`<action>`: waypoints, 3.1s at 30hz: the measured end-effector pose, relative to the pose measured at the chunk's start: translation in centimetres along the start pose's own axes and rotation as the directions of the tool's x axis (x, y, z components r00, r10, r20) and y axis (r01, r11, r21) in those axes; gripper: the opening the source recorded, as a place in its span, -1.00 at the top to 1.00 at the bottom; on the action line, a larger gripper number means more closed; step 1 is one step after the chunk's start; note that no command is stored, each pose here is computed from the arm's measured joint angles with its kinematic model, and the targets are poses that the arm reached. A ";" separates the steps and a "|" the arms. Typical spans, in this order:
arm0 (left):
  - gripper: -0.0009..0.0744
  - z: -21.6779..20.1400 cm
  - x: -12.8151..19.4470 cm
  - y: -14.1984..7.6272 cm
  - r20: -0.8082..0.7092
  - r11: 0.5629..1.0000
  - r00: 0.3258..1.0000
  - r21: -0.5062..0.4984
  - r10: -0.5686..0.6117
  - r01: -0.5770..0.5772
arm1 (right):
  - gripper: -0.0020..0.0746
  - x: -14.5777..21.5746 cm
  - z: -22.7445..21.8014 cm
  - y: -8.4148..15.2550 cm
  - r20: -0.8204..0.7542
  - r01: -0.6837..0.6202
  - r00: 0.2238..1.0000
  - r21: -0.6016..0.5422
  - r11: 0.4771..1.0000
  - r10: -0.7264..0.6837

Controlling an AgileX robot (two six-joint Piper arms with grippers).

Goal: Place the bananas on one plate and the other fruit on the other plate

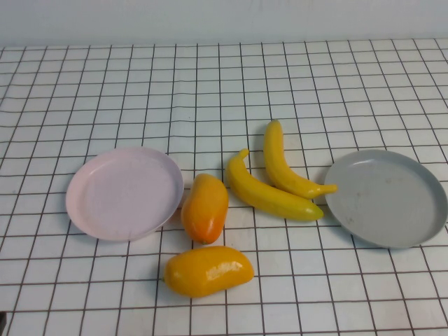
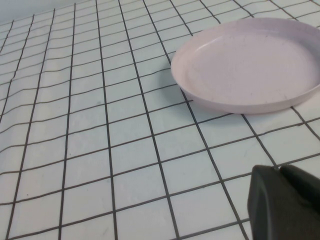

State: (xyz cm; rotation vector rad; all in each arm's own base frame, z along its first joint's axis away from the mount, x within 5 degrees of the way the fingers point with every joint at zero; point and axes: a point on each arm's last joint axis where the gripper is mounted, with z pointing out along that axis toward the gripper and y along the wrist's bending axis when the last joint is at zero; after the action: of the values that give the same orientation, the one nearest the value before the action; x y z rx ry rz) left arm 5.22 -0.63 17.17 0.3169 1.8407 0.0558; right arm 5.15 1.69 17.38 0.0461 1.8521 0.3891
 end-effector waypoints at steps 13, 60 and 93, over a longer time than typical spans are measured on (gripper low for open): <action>0.99 -0.7 -3.5 0.7 0.332 0.733 0.658 0.205 -0.676 0.649 | 0.99 0.0 0.0 0.0 0.000 0.000 1.000 0.000 1.000 0.000; -0.80 13.3 -16.5 -12.7 -0.350 0.682 0.716 0.692 0.604 -0.236 | 0.99 0.0 0.0 0.0 0.000 0.000 1.000 0.000 1.000 0.000; -0.46 17.6 -13.5 -16.2 -0.323 0.649 0.688 0.708 0.650 -0.280 | 0.99 0.0 0.0 0.0 0.000 0.000 1.000 0.000 1.000 0.000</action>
State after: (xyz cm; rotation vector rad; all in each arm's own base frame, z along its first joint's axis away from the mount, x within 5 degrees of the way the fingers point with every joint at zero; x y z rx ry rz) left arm 22.33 -21.65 21.41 1.4145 2.2639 -0.0923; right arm 5.15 1.69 17.38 0.0461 1.8521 0.3891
